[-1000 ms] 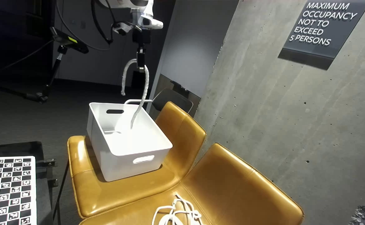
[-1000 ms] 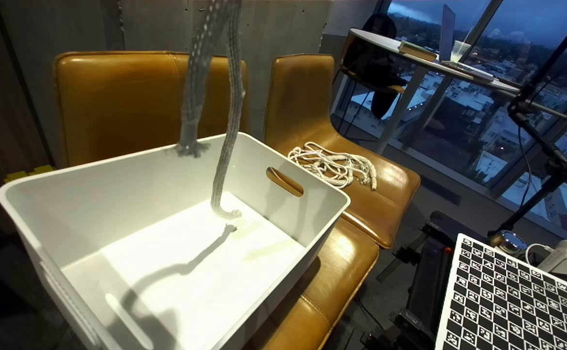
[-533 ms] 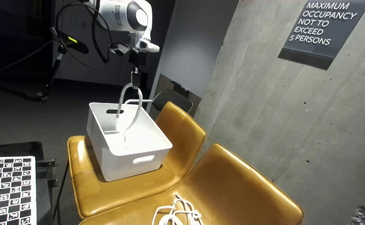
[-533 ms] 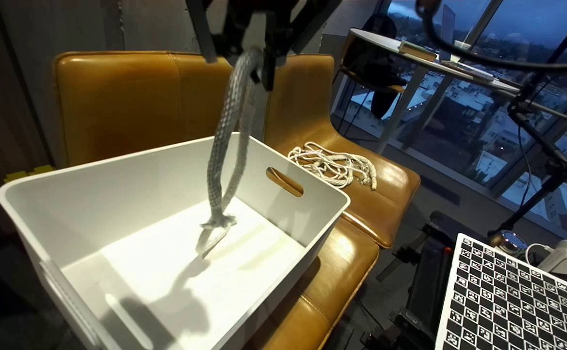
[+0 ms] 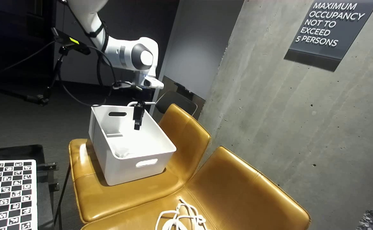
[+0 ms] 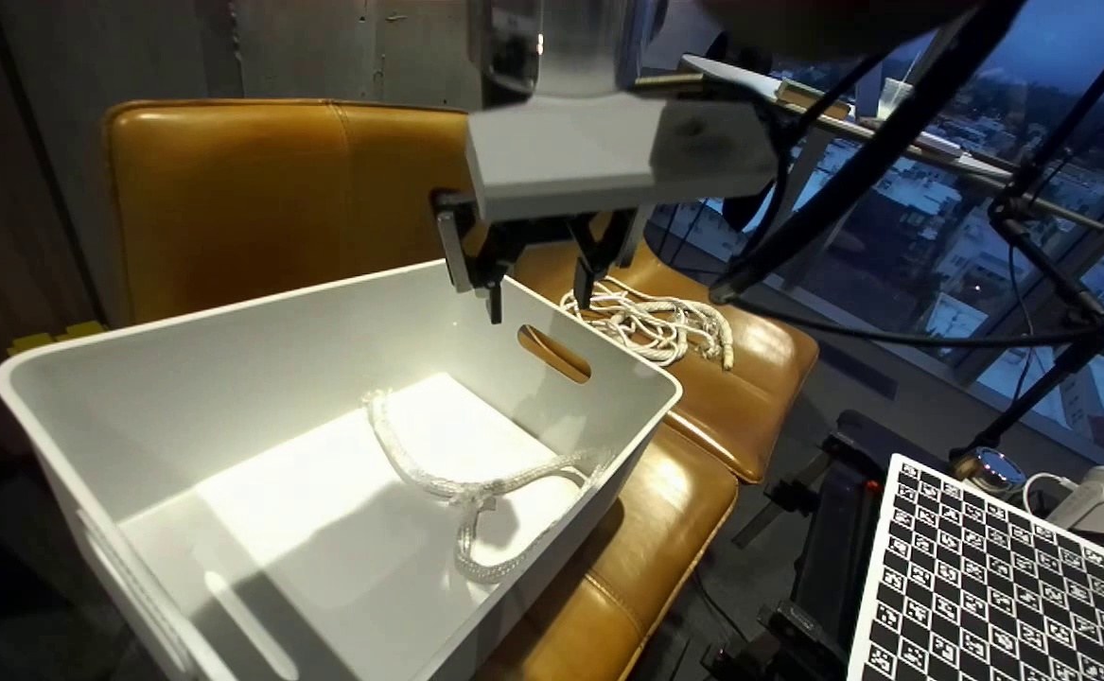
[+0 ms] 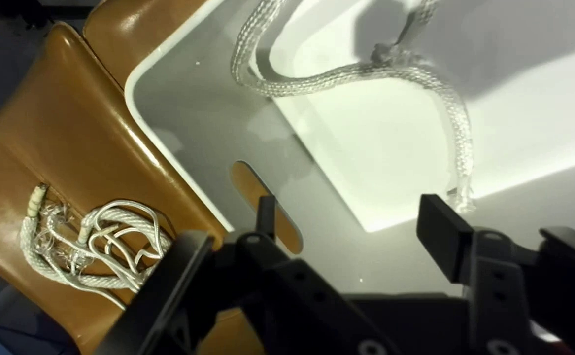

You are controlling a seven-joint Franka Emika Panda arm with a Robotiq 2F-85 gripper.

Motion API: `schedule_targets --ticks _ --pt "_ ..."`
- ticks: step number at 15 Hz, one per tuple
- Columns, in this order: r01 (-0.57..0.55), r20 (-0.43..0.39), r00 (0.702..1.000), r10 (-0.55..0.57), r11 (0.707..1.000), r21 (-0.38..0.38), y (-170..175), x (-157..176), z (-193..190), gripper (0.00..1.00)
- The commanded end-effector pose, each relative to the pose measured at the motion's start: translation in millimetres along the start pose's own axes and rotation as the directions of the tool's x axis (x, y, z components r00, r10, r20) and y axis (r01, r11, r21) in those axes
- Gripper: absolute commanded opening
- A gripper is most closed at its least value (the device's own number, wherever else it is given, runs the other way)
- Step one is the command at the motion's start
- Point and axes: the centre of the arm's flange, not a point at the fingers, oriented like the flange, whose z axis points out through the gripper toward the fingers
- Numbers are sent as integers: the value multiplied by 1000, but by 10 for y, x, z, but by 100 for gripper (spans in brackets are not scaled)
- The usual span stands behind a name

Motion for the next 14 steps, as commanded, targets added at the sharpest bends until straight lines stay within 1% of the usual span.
schedule_targets --ticks 1,2,4,6,8,11,14 --pt "-88 -11 996 88 996 9 192 373 652 100" --pt "-115 -8 993 115 993 13 222 483 793 100" --pt "-169 6 986 169 985 28 232 666 944 100" --pt "-211 21 977 210 976 56 169 735 915 100" --pt "-233 31 972 231 970 76 70 732 795 100" --pt "-245 42 969 242 965 91 -19 749 755 100" --pt "-192 43 981 190 980 55 82 688 909 100"
